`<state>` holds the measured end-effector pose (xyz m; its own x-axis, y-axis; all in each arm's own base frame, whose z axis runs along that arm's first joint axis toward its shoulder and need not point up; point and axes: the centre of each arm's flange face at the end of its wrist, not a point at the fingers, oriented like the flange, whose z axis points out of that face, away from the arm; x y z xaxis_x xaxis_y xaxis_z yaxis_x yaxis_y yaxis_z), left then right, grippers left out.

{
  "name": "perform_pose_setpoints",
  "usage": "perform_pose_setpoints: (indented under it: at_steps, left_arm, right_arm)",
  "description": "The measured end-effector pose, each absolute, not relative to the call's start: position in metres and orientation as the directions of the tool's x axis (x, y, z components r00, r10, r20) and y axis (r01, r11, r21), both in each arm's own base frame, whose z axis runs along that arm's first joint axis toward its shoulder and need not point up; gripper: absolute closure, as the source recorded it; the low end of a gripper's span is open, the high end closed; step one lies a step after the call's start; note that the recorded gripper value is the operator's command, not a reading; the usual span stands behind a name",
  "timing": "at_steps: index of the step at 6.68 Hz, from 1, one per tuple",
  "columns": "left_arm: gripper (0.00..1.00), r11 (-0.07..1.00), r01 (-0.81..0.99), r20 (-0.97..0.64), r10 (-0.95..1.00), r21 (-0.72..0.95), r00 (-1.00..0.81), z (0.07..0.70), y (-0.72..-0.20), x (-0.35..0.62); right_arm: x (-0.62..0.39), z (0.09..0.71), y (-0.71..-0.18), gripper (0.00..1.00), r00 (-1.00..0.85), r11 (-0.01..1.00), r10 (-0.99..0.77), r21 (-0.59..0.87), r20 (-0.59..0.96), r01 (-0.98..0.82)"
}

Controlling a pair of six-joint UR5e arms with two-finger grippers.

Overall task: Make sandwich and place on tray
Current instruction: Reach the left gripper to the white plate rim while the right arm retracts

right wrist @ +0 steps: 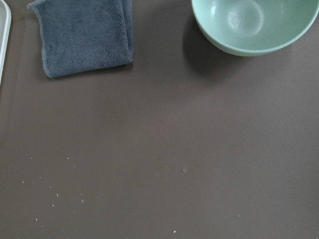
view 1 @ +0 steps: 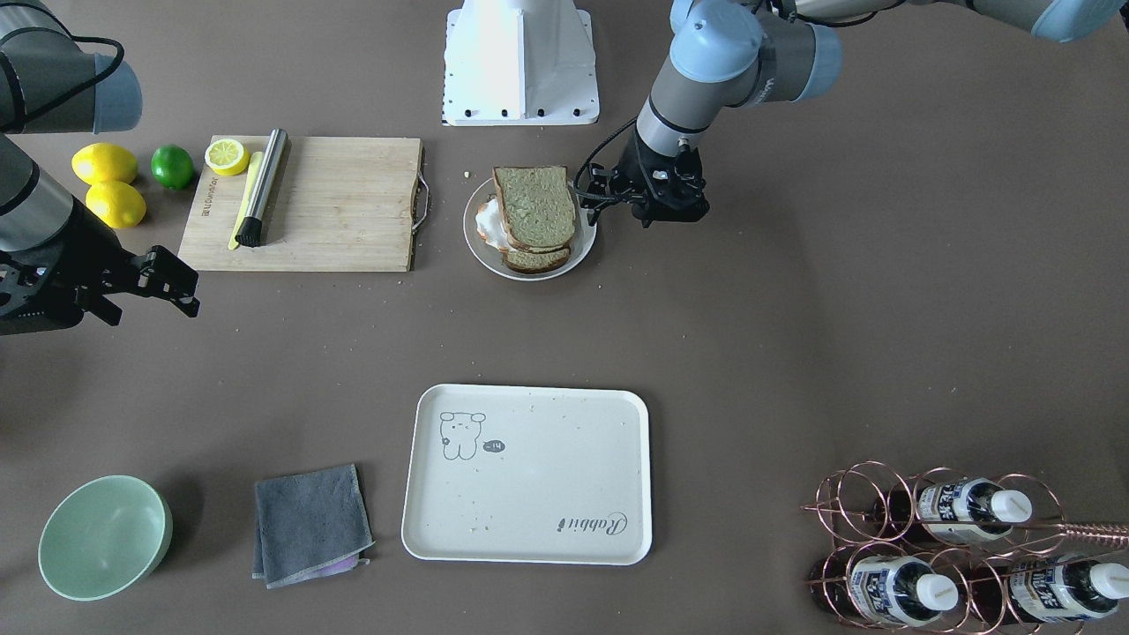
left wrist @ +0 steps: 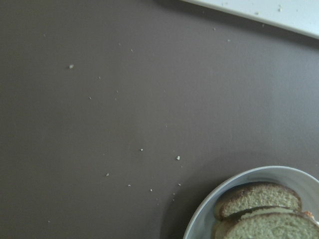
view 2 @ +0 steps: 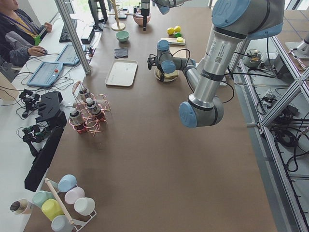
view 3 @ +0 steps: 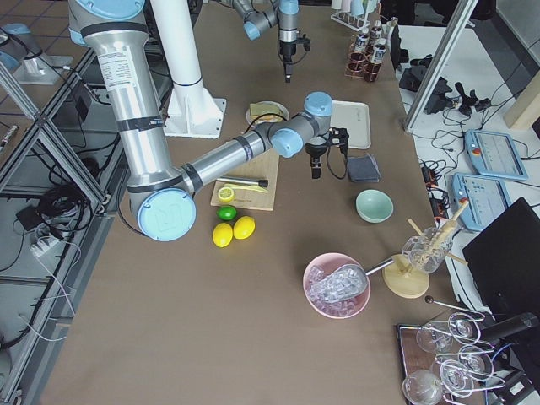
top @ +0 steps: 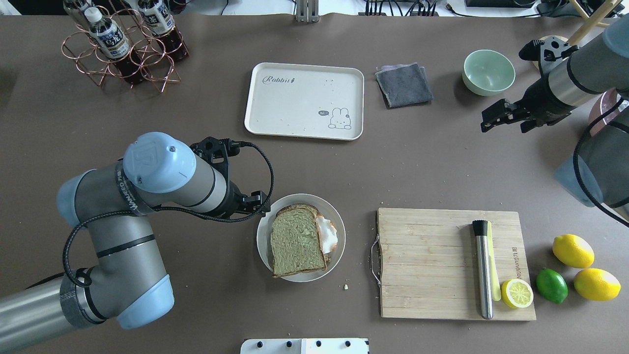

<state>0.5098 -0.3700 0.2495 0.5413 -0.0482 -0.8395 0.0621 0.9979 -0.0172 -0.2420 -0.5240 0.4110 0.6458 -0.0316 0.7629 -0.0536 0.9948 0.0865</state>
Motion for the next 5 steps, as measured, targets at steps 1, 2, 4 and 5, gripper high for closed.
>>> perform_pose_setpoints:
  at_steps: [1, 2, 4, 5]
  left_arm:
    - [0.49, 0.998, 0.055, -0.836, -0.032, -0.002, 0.548, 0.249, -0.358, 0.523]
    - [0.59, 0.999, 0.053, -0.833, -0.026, 0.004, 0.552, 0.251, -0.352, 0.528]
    - [0.59, 0.999, 0.051, -0.838, -0.018, 0.011, 0.546, 0.256, -0.349, 0.531]
    - [0.59, 0.999, 0.049, -0.838, -0.018, 0.010, 0.546, 0.259, -0.349, 0.534]
  right_arm:
    - [-0.241, 0.413, -0.525, 0.00, 0.647, 0.995, -0.029, 0.085, 0.762, -0.054]
    - [-0.241, 0.414, -0.524, 0.00, 0.648, 0.995, -0.028, 0.083, 0.761, -0.055]
    - [-0.240, 0.417, -0.523, 0.00, 0.651, 0.995, -0.024, 0.079, 0.759, -0.055]
    - [-0.240, 0.418, -0.522, 0.00, 0.651, 0.995, -0.024, 0.078, 0.759, -0.055]
